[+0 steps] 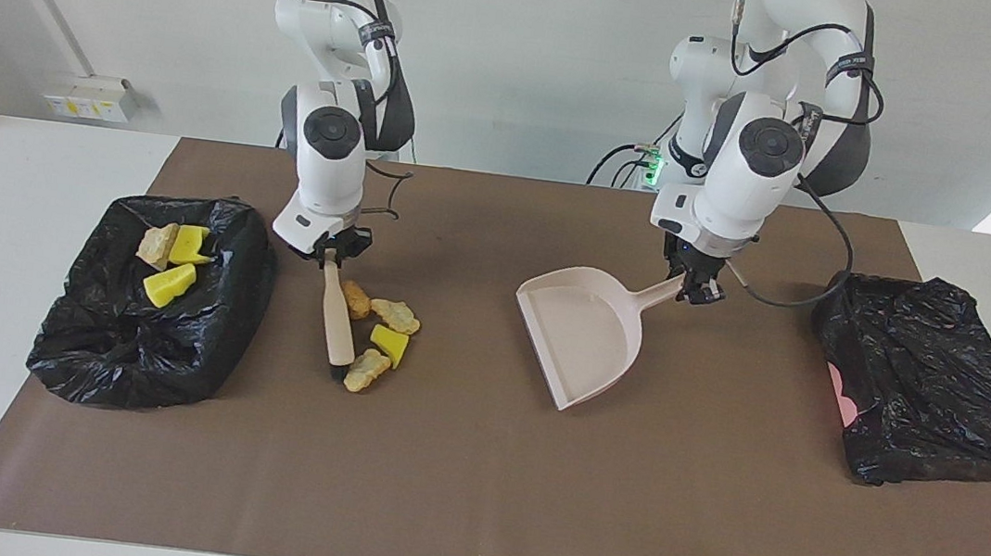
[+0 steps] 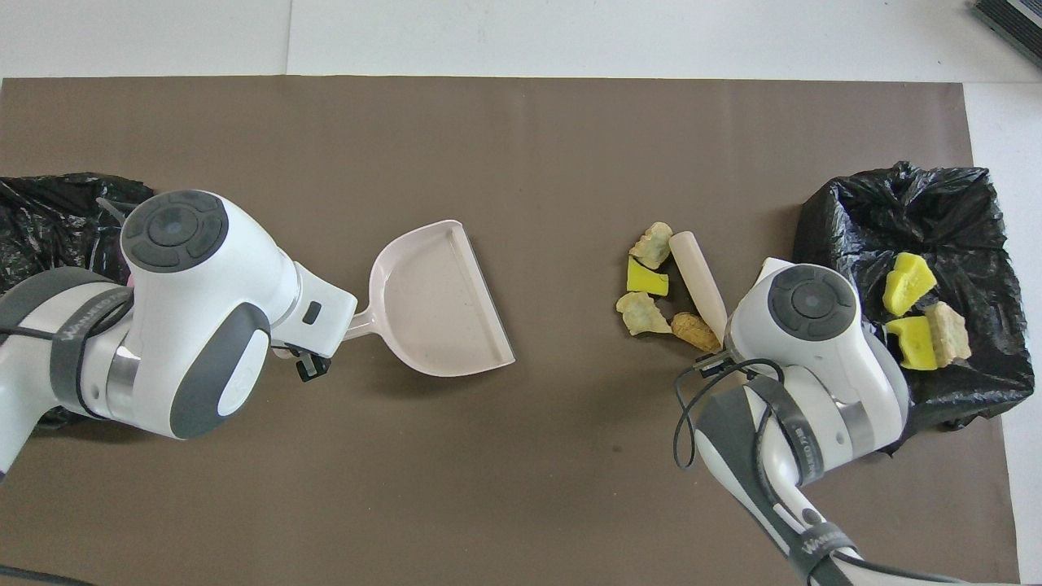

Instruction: Sweep and dump trash in bin

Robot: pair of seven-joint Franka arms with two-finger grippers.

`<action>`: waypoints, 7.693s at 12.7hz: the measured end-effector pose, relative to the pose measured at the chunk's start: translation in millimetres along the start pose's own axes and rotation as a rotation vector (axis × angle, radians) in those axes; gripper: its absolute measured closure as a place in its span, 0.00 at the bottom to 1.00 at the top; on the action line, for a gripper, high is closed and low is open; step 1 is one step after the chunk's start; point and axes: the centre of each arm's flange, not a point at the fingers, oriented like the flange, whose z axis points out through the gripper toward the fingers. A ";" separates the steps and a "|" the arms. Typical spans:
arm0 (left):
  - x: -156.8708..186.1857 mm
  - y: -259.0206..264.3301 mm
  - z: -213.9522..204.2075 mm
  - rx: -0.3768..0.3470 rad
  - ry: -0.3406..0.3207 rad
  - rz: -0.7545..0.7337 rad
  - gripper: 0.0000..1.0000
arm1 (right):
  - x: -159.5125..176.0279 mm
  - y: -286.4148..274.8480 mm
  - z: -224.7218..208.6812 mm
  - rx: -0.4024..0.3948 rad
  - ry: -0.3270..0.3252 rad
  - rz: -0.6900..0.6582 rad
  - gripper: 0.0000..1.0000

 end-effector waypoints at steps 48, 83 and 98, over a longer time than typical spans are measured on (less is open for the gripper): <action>27.6 48.5 60.3 0.093 0.115 0.024 0.68 | 9.6 -184.4 -63.0 0.321 -0.081 0.249 0.74; -10.2 -5.2 8.2 0.128 0.229 -0.302 0.68 | 50.8 -62.3 -116.6 0.229 -0.075 -0.083 0.74; -358.0 -139.0 -74.7 0.043 0.200 -0.707 0.68 | -39.4 -354.1 -70.1 0.197 -0.029 0.307 0.74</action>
